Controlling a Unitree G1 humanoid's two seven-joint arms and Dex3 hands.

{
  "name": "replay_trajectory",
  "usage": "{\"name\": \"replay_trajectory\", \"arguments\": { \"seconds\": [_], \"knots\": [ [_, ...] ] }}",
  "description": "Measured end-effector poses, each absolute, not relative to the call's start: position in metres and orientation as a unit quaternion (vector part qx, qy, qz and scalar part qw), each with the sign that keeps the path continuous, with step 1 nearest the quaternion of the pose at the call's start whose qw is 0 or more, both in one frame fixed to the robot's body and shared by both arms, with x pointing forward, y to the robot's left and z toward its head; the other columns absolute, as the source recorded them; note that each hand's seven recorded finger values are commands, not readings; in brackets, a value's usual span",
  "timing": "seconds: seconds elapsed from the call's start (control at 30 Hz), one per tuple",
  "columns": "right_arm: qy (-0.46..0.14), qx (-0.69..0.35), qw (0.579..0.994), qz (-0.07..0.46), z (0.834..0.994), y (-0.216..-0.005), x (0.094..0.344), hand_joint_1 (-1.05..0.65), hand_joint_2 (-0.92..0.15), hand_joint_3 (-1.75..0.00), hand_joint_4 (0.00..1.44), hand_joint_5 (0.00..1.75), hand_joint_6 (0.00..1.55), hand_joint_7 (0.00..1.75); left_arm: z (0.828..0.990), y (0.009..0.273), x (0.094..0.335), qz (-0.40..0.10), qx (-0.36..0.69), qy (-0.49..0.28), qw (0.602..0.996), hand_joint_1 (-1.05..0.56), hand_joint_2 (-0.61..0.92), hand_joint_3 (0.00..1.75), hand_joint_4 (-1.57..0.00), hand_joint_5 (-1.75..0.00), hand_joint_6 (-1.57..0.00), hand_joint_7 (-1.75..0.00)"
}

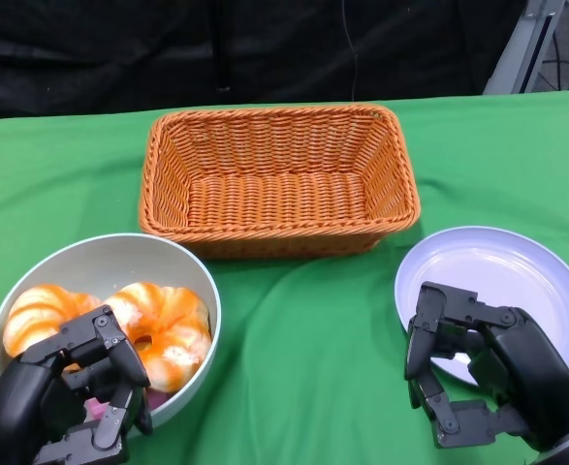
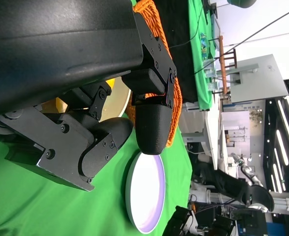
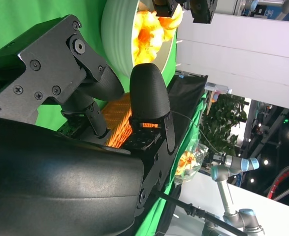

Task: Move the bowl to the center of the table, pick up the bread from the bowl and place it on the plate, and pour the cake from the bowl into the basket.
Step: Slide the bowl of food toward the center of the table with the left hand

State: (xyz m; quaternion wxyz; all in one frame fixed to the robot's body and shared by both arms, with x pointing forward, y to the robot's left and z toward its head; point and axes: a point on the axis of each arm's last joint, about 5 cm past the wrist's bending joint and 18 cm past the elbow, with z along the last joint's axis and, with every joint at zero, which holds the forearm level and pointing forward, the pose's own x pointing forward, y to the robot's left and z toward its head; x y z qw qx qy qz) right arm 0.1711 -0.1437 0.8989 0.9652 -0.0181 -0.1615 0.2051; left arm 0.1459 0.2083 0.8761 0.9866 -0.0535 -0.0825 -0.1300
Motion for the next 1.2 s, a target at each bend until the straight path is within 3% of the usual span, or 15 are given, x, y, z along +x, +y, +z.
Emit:
{"name": "replay_trajectory", "arguments": {
  "seconds": [0.7, 0.77, 0.93, 0.97, 1.03, 1.1, 1.13, 1.2],
  "knots": [
    [-0.157, -0.014, 0.966, 0.202, 0.895, -0.140, 0.174, -0.01, -0.47, -1.36, 0.81, 1.75, 0.65, 1.62, 0.878, 0.217, 0.145, -0.111, -0.067, -0.088, 0.988, -0.06, 0.55, 1.18, -0.80, -1.75, -0.67, -1.59],
    [-0.158, -0.013, 0.966, 0.203, 0.895, -0.140, 0.175, -0.01, -0.47, -1.35, 0.80, 1.75, 0.65, 1.61, 0.878, 0.218, 0.145, -0.109, -0.071, -0.087, 0.988, -0.08, 0.59, 1.11, -0.78, -1.75, -0.69, -1.53],
    [-0.162, -0.008, 0.966, 0.204, 0.895, -0.135, 0.179, -0.01, -0.48, -1.34, 0.79, 1.75, 0.65, 1.61, 0.894, 0.229, 0.151, -0.095, -0.075, -0.126, 0.985, -0.09, 0.63, 1.04, -0.76, -1.75, -0.71, -1.48],
    [-0.162, -0.008, 0.966, 0.204, 0.895, -0.135, 0.179, -0.01, -0.48, -1.34, 0.79, 1.75, 0.65, 1.61, 0.895, 0.230, 0.151, -0.094, -0.074, -0.128, 0.984, -0.11, 0.63, 1.02, -0.74, -1.71, -0.70, -1.43],
    [-0.163, -0.008, 0.965, 0.204, 0.894, -0.134, 0.180, -0.01, -0.48, -1.34, 0.79, 1.75, 0.65, 1.61, 0.896, 0.233, 0.151, -0.088, -0.070, -0.130, 0.985, -0.21, 0.65, 0.89, -0.69, -1.57, -0.74, -1.13],
    [-0.164, -0.008, 0.965, 0.204, 0.894, -0.133, 0.180, -0.02, -0.48, -1.34, 0.79, 1.75, 0.65, 1.61, 0.902, 0.241, 0.155, -0.071, -0.062, -0.150, 0.984, -0.34, 0.80, 0.52, -0.70, -1.40, -0.82, -0.79],
    [-0.164, -0.008, 0.965, 0.204, 0.894, -0.133, 0.181, -0.02, -0.48, -1.33, 0.79, 1.75, 0.65, 1.61, 0.906, 0.244, 0.157, -0.063, -0.057, -0.162, 0.983, -0.38, 0.86, 0.39, -0.70, -1.36, -0.84, -0.70],
    [-0.164, -0.009, 0.965, 0.204, 0.894, -0.133, 0.181, -0.02, -0.48, -1.33, 0.79, 1.75, 0.65, 1.61, 0.912, 0.250, 0.160, -0.050, -0.056, -0.180, 0.981, -0.46, 0.91, 0.27, -0.71, -1.30, -0.83, -0.57]
  ]
}}
